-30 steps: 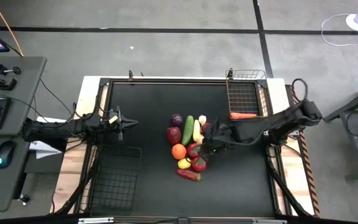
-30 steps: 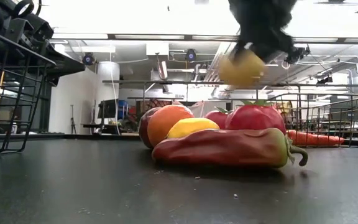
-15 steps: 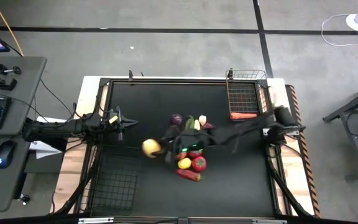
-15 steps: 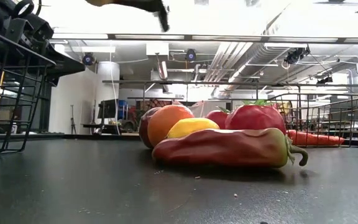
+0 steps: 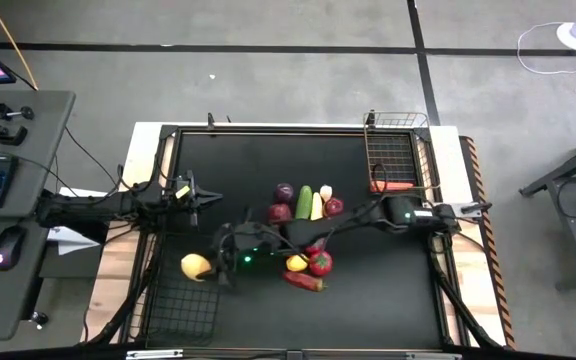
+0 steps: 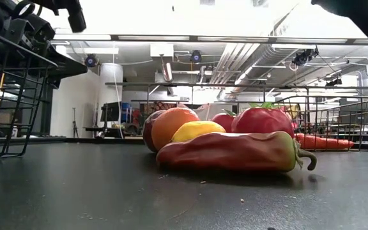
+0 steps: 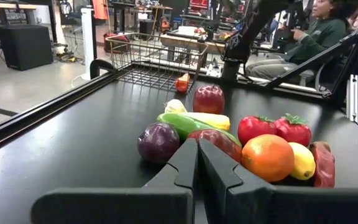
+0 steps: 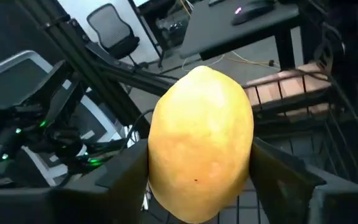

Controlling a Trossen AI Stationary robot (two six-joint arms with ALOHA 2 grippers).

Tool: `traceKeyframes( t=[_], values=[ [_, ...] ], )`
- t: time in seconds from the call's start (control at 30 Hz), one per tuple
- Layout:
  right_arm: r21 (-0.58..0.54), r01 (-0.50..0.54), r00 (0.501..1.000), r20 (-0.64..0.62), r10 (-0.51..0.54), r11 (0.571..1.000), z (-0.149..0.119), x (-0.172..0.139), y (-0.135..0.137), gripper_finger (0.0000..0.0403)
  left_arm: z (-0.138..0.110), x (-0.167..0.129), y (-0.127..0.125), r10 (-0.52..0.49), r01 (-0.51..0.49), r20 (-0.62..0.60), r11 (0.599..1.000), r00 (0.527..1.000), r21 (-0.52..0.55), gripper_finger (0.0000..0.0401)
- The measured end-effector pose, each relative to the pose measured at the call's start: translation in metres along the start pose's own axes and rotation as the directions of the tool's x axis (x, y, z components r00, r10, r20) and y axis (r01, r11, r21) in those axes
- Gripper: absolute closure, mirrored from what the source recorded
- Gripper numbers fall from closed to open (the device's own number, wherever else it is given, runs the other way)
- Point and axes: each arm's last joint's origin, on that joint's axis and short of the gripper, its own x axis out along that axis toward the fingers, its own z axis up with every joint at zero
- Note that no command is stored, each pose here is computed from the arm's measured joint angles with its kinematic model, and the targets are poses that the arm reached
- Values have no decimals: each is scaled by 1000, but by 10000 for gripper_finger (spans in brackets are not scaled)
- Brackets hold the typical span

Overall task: Sort produce into baskets
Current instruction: Put the right lemon into the left wire basket, then put the cucumber into the right wire basket

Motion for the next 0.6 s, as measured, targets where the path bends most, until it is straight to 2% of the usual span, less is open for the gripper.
traceKeyframes(
  t=[0.1,0.23,0.5,0.6],
  values=[
    [-22,13,1000,-27,-14,1000,7,4,1,116,0,0,0,0,0,0,1000,1000,0,401],
    [-45,25,999,-36,-27,999,3,4,-5,85,0,0,0,0,0,-1,1000,1000,0,401],
    [-49,36,998,-59,-38,998,17,-3,-15,75,0,0,0,0,0,0,1000,1000,0,401],
    [-78,71,990,-119,-80,994,21,-11,-22,75,0,0,0,0,0,0,1000,1000,0,401]
  ],
)
